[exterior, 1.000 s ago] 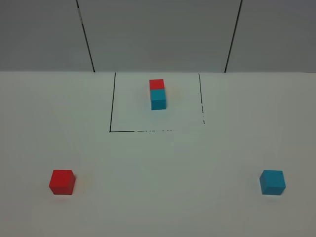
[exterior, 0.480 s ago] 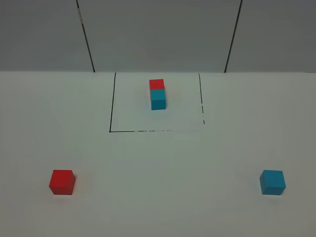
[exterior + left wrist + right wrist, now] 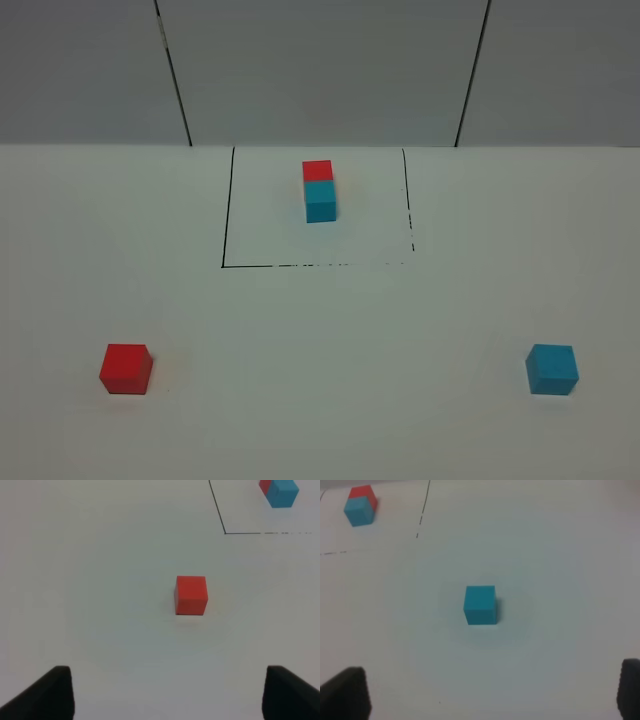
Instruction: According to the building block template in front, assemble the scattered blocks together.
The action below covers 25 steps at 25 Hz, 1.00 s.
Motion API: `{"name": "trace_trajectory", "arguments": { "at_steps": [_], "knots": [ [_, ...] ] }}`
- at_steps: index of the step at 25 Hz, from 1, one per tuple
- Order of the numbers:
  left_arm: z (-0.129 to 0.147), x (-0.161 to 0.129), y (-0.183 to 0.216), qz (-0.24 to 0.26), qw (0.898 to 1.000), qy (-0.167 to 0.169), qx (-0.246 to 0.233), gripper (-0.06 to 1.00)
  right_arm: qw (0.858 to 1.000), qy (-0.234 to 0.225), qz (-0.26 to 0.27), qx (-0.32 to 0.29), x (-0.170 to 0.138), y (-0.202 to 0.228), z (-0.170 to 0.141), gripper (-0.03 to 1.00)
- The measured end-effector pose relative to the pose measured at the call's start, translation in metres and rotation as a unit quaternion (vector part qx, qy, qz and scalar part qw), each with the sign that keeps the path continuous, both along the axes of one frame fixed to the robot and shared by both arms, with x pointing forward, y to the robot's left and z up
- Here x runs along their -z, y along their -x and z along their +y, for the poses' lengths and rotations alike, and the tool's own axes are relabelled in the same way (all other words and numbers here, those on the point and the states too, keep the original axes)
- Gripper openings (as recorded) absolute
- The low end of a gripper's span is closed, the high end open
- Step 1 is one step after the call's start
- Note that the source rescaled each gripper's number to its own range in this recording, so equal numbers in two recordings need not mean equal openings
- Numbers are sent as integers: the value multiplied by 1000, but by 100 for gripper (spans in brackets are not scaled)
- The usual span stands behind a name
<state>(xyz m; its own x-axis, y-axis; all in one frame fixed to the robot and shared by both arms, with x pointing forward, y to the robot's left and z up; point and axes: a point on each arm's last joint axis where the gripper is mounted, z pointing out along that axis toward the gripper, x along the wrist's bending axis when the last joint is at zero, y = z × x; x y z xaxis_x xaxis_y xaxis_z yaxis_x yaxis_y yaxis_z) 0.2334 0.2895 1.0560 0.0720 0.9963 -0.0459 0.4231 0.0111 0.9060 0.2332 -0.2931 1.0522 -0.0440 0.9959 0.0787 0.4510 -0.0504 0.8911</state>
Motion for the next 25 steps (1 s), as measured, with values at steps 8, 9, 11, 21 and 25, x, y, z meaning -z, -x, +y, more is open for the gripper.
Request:
{"name": "trace_trajectory", "arguments": {
  "at_steps": [8, 9, 11, 21, 25],
  "knots": [
    [0, 0, 0, 0, 1000, 0, 0, 62, 1000, 0, 0, 0, 0, 0, 0, 100],
    [0, 0, 0, 0, 1000, 0, 0, 62, 1000, 0, 0, 0, 0, 0, 0, 100],
    [0, 0, 0, 0, 1000, 0, 0, 62, 1000, 0, 0, 0, 0, 0, 0, 100],
    [0, 0, 0, 0, 1000, 0, 0, 62, 1000, 0, 0, 0, 0, 0, 0, 100],
    [0, 0, 0, 0, 1000, 0, 0, 62, 1000, 0, 0, 0, 0, 0, 0, 100]
  ]
}}
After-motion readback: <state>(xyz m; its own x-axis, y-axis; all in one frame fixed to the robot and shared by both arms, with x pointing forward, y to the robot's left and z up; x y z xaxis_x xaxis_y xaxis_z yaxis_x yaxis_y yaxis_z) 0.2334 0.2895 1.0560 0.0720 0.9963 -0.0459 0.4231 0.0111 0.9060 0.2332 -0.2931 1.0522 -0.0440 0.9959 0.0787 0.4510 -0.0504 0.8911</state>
